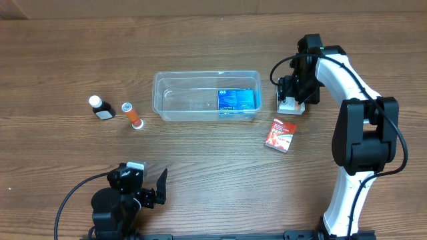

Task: Pack container
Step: 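Move the right gripper to the white Hansaplast box and grasp it, then place the Hansaplast box into the container beside the blue box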

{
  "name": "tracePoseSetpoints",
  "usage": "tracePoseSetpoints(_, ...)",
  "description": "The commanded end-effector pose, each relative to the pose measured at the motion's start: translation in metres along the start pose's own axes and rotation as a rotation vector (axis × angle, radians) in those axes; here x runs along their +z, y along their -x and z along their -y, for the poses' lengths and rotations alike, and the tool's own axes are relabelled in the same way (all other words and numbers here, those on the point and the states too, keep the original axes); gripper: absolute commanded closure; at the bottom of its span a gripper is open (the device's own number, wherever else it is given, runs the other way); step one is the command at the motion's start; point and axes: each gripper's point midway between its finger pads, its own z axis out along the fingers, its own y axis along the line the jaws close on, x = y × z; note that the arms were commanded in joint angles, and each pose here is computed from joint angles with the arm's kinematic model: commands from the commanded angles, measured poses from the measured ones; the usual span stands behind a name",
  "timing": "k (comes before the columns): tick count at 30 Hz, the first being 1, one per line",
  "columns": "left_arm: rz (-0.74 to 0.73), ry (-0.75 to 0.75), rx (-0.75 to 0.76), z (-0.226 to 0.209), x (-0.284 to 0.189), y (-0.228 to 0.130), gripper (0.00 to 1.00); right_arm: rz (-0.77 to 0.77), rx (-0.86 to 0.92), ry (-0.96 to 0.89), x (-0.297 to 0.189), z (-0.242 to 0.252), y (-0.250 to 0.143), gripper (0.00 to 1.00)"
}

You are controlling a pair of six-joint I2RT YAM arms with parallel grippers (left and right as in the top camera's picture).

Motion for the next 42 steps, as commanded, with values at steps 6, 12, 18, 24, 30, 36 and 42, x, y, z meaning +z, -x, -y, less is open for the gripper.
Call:
tracePoseSetpoints(6,0.006,-0.006,0.016,0.001,0.000,0.000,0.00,0.163,-0.131,-0.056,-0.088,0.002,0.035,0.24)
tracePoseSetpoints(12,0.006,-0.006,0.016,0.001,0.000,0.000,0.00,0.234,-0.335,-0.059,-0.144,-0.024,0.029,0.24)
tracePoseSetpoints(18,0.006,-0.006,0.016,0.001,0.000,0.000,0.00,0.293,-0.651,0.125,-0.179,-0.090,0.000,0.23)
tracePoseSetpoints(24,0.006,-0.006,0.016,0.001,0.000,0.000,0.00,0.274,-0.910,0.151,-0.175,-0.134,-0.024,0.22)
tracePoseSetpoints(30,0.006,-0.006,0.016,0.001,0.000,0.000,0.00,0.265,-1.234,0.142,-0.171,-0.161,-0.045,0.14)
tracePoseSetpoints(36,0.006,-0.006,0.016,0.001,0.000,0.000,0.00,0.326,-1.306,0.150,-0.170,-0.172,-0.036,0.09)
tracePoseSetpoints(42,0.006,-0.006,0.016,0.001,0.000,0.000,0.00,0.377,-1.248,0.150,-0.167,-0.178,-0.023,0.09)
